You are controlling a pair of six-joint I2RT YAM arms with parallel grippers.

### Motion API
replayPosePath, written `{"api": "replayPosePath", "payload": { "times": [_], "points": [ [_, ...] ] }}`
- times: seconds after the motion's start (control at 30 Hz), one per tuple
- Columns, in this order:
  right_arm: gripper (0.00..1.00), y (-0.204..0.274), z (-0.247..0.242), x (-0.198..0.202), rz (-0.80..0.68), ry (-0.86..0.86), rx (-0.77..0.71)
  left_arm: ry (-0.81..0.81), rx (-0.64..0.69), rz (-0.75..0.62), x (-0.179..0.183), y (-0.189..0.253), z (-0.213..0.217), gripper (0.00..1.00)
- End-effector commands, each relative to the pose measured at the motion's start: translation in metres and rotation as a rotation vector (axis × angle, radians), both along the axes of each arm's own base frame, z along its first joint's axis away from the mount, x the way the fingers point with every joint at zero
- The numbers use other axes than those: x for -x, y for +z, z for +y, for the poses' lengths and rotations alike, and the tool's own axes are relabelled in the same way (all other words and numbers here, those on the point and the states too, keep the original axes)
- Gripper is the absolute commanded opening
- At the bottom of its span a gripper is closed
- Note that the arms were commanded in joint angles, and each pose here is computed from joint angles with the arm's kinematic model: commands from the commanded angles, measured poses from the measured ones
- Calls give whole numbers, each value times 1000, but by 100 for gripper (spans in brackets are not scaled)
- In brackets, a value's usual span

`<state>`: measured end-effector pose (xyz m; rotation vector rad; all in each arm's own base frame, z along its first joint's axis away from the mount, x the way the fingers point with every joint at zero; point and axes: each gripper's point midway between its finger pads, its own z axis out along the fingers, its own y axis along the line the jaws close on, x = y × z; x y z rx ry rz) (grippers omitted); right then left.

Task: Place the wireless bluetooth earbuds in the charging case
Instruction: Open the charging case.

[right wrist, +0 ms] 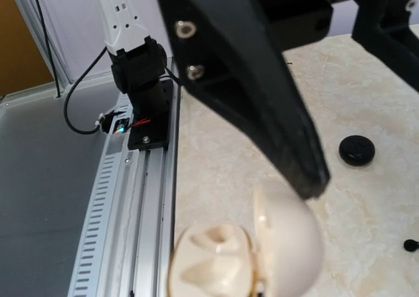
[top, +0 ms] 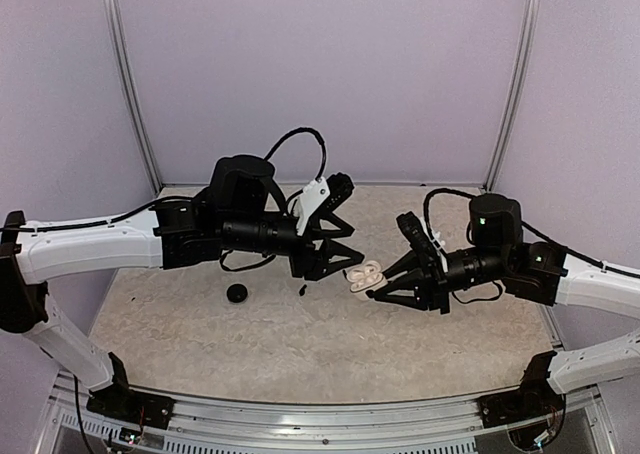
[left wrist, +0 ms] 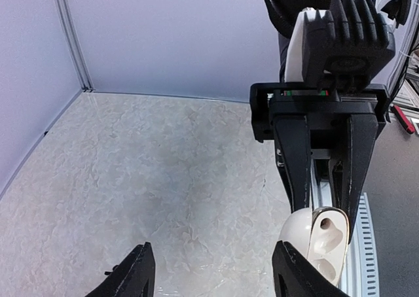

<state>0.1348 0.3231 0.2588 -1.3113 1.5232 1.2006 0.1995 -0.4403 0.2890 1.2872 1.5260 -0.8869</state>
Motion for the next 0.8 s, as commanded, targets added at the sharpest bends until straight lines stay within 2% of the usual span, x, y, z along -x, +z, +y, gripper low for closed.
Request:
{"api": "replayPosePath", "payload": {
  "times": [0.0,0.17,0.3,0.43,0.53,0.63,0.77],
  "points": [
    [0,16,-2,-2,-47,-17,-36,-17,54,2,-3,16,5,64],
    [0,14,-3,-4,-33,-39,-41,-48,190,8,-1,51,24,65],
    [0,10,-4,-3,-21,-39,-35,79,186,24,-39,53,45,65],
    [0,14,-4,-4,-37,-40,-51,329,68,120,-126,26,78,62],
    [0,17,-3,-4,-47,-37,-62,432,-55,220,-170,-14,94,61],
    [0,16,-2,-3,-42,-28,-62,532,-111,260,-206,-34,117,59],
    [0,18,-2,-2,-39,-27,-68,655,-271,312,-248,-84,142,56]
  ]
}}
